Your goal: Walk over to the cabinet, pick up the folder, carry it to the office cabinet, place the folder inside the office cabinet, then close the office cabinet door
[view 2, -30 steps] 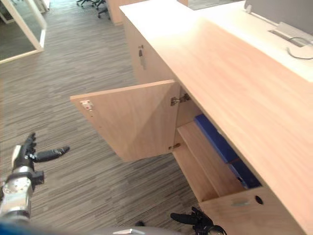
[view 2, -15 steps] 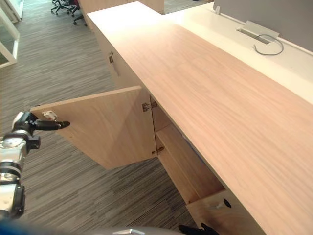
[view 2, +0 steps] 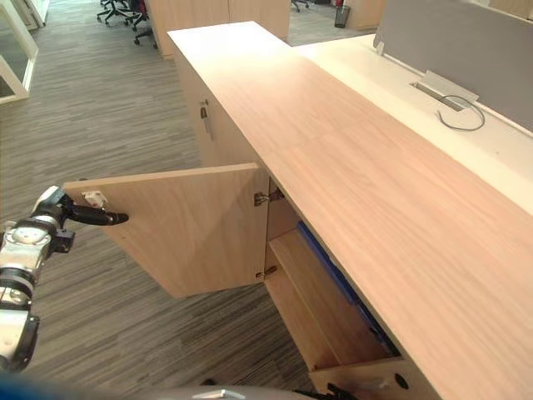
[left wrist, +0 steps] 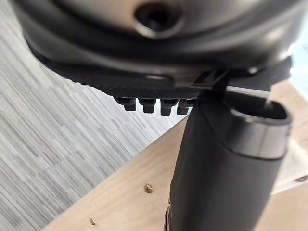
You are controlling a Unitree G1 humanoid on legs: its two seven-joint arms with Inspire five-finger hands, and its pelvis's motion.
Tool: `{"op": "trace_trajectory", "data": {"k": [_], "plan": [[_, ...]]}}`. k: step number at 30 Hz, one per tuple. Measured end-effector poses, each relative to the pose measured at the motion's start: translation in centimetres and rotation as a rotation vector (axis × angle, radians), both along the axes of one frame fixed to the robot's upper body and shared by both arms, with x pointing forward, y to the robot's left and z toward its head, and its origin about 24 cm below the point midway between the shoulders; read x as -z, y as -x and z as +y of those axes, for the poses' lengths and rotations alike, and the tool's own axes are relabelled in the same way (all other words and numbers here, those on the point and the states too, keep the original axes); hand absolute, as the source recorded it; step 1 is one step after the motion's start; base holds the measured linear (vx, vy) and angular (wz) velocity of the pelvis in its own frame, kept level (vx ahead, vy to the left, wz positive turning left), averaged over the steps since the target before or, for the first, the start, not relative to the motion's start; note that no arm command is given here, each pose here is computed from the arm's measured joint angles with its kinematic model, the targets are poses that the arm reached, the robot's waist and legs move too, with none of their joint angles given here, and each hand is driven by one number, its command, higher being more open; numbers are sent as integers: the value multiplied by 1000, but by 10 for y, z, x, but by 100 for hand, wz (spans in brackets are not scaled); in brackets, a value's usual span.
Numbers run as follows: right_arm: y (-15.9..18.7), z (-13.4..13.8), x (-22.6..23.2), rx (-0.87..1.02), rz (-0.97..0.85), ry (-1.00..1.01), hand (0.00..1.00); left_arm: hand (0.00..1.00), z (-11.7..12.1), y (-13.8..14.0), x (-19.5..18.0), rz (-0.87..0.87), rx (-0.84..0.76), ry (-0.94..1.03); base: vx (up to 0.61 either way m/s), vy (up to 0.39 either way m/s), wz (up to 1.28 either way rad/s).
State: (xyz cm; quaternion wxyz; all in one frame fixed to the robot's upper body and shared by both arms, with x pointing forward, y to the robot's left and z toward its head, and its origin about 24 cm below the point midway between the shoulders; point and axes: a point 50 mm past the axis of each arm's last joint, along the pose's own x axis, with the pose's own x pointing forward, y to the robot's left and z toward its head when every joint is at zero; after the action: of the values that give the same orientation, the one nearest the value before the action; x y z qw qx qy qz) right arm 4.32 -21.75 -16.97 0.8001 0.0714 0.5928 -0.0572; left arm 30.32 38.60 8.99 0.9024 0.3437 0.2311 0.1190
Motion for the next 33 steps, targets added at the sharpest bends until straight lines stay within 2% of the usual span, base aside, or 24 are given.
{"op": "trace_trajectory", "data": {"k": [3, 5, 8, 10, 11, 13, 14, 16, 17, 19, 24, 31, 33], "plan": [[0, -4, -1, -7, -11, 16, 100, 100, 4, 22, -5, 275, 246, -252, -63, 10, -14], [1, -6, -1, -12, -13, 20, 100, 100, -2, 37, -4, 408, 381, -282, -56, 35, -5], [0, -7, -2, -52, -17, 27, 100, 100, -18, 61, 13, 581, 546, -208, -67, 66, -2], [-4, -9, -3, -116, -24, 39, 100, 100, -41, 93, 40, 755, 705, -102, -77, 87, -12], [-6, -9, -4, -127, -30, 40, 100, 100, -47, 101, 47, 779, 731, -62, -59, 70, -9], [-7, -6, -3, -148, -32, 33, 100, 100, -82, 126, 62, 853, 898, 114, -30, 47, 2], [-7, -6, -3, -156, -32, 31, 100, 100, -92, 132, 64, 864, 939, 162, -12, 31, 2], [-10, -2, -3, -190, -36, 21, 100, 100, -131, 150, 66, 866, 1101, 373, -5, 16, -1], [-10, -1, -3, -195, -38, 20, 100, 100, -141, 152, 64, 846, 1139, 421, 0, 0, 0], [-11, 2, -3, -223, -40, 9, 100, 100, -166, 145, 44, 689, 1235, 540, 0, 0, 0], [-11, -4, -4, -233, -41, 23, 100, 100, -165, 117, 4, 444, 1229, 524, -14, -15, 8], [-7, -11, -4, -273, -18, 27, 100, 100, -175, 119, 1, 421, 1273, 544, -12, -21, 6], [-3, -11, -4, -231, -15, 10, 100, 100, -178, 120, -1, 417, 1291, 540, -3, -7, -2]]}}
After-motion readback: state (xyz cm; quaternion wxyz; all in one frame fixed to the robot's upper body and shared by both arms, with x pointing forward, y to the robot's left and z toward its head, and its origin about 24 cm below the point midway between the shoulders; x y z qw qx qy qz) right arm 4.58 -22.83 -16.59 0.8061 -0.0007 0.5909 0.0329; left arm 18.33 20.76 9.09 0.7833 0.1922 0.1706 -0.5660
